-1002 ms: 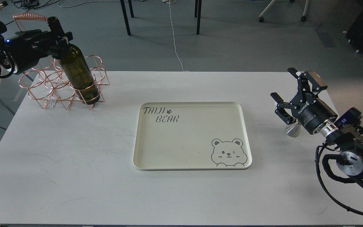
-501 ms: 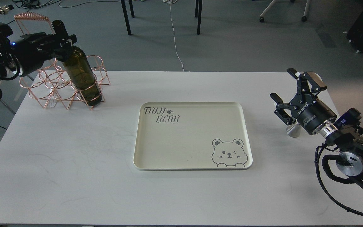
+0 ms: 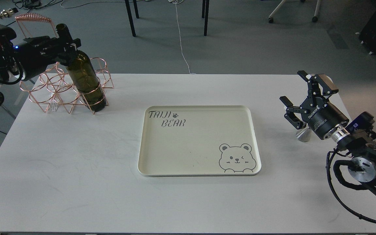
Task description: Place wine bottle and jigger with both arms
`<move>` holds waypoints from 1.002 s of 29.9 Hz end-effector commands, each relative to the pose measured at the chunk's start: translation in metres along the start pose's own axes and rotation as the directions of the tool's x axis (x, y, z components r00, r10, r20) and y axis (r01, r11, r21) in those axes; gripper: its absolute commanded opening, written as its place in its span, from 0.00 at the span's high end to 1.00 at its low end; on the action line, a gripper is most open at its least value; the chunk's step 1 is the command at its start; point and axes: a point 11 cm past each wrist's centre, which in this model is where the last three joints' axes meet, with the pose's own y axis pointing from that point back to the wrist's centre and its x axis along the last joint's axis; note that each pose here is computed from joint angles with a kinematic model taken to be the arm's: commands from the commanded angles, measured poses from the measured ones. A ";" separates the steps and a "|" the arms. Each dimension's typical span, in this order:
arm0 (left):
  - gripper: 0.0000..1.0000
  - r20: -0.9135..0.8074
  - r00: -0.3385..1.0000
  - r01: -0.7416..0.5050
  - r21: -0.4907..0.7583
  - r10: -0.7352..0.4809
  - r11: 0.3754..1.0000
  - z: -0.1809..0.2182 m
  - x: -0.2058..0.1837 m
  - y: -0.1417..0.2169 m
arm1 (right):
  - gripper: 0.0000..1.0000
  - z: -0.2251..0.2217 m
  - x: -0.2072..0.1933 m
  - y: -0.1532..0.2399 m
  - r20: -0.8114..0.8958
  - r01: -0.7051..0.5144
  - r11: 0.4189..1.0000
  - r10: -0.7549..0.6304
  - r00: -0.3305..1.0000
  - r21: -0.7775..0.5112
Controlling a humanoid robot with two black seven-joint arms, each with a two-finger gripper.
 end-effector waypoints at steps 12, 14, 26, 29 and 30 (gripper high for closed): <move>0.03 -0.028 0.998 -0.056 0.003 0.056 0.998 -0.001 0.006 0.000 | 0.03 0.001 -0.001 -0.001 0.004 0.003 1.000 -0.003 1.000 0.000; 0.02 -0.034 0.998 -0.052 0.002 0.052 0.999 -0.001 0.004 0.000 | 0.03 0.001 -0.001 0.000 0.003 0.002 1.000 -0.002 1.000 0.000; 0.02 -0.199 0.977 -0.075 0.010 0.076 0.997 -0.015 -0.005 0.045 | 0.03 0.000 0.000 -0.002 0.005 -0.003 1.000 0.003 1.000 0.007; 0.02 -0.279 0.958 -0.067 -0.006 0.063 0.998 -0.009 -0.026 0.056 | 0.01 0.000 -0.004 -0.005 0.015 0.002 1.000 -0.002 1.000 0.016; 0.02 -0.319 0.945 -0.074 -0.018 0.064 0.997 -0.004 -0.032 0.059 | 0.01 -0.001 -0.005 -0.007 0.022 0.002 1.000 -0.003 1.000 0.025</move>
